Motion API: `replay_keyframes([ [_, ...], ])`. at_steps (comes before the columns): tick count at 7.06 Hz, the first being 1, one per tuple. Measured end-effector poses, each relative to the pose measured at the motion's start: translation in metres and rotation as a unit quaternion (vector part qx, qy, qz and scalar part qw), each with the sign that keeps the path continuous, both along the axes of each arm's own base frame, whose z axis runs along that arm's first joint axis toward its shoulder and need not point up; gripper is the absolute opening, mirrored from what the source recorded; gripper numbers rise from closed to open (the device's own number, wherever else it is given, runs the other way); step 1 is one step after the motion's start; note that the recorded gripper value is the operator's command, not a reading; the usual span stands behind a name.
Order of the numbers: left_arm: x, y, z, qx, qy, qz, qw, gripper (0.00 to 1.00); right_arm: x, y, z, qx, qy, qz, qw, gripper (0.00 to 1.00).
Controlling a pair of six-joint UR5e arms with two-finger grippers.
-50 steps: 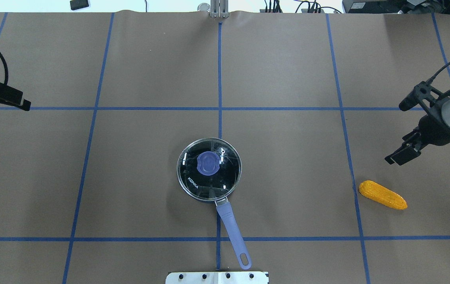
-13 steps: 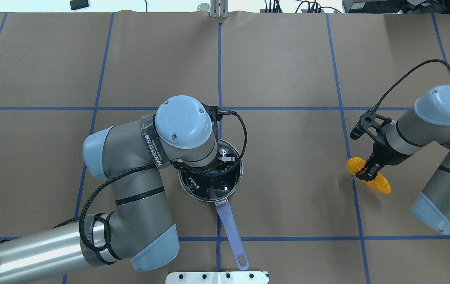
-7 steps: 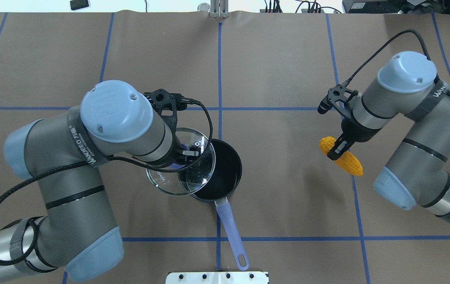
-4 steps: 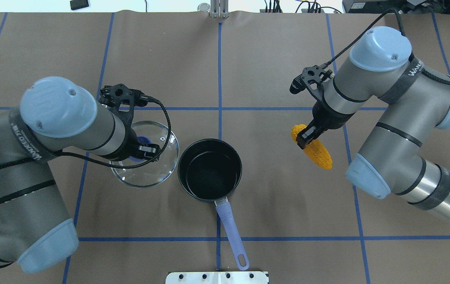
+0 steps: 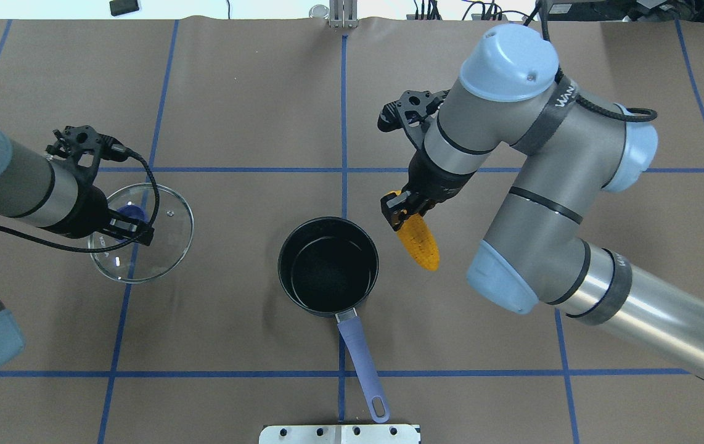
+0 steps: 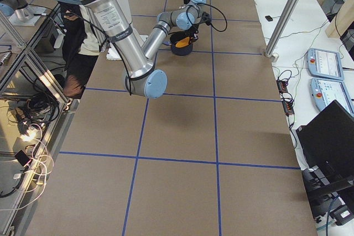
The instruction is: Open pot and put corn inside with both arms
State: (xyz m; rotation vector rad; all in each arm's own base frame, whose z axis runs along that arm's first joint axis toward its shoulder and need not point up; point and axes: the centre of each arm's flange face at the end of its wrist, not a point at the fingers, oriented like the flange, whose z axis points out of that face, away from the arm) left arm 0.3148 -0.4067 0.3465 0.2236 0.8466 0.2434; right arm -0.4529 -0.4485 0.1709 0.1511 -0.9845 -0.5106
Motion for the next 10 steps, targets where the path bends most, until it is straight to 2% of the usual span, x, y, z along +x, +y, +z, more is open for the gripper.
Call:
replay_keyframes([
  [2, -0.030, 0.000, 0.043, 0.015, -0.009, 0.012, 0.9998, 0.52, -0.048, 0.003, -0.041, -0.010, 0.004, 0.015, 0.9998, 0.35],
  [4, -0.050, -0.001, 0.081, 0.022, 0.001, 0.023, 0.9995, 0.52, -0.088, 0.001, -0.061, -0.013, 0.018, 0.021, 0.9995, 0.35],
  [6, -0.060, -0.002, 0.109, 0.024, 0.010, 0.029, 0.9992, 0.52, -0.116, 0.001, -0.066, -0.014, 0.034, 0.023, 0.9991, 0.35],
  [8, -0.067, -0.002, 0.118, 0.022, 0.016, 0.033, 0.9991, 0.52, -0.141, 0.013, -0.056, -0.004, 0.051, 0.023, 0.9984, 0.35],
  [9, -0.069, -0.003, 0.119, 0.022, 0.017, 0.033, 0.9991, 0.52, -0.152, 0.021, -0.050, 0.001, 0.051, 0.021, 0.9985, 0.47],
  [10, -0.071, -0.002, 0.121, 0.021, 0.016, 0.033, 0.9991, 0.52, -0.162, 0.027, -0.043, 0.004, 0.047, 0.019, 0.9987, 0.99],
])
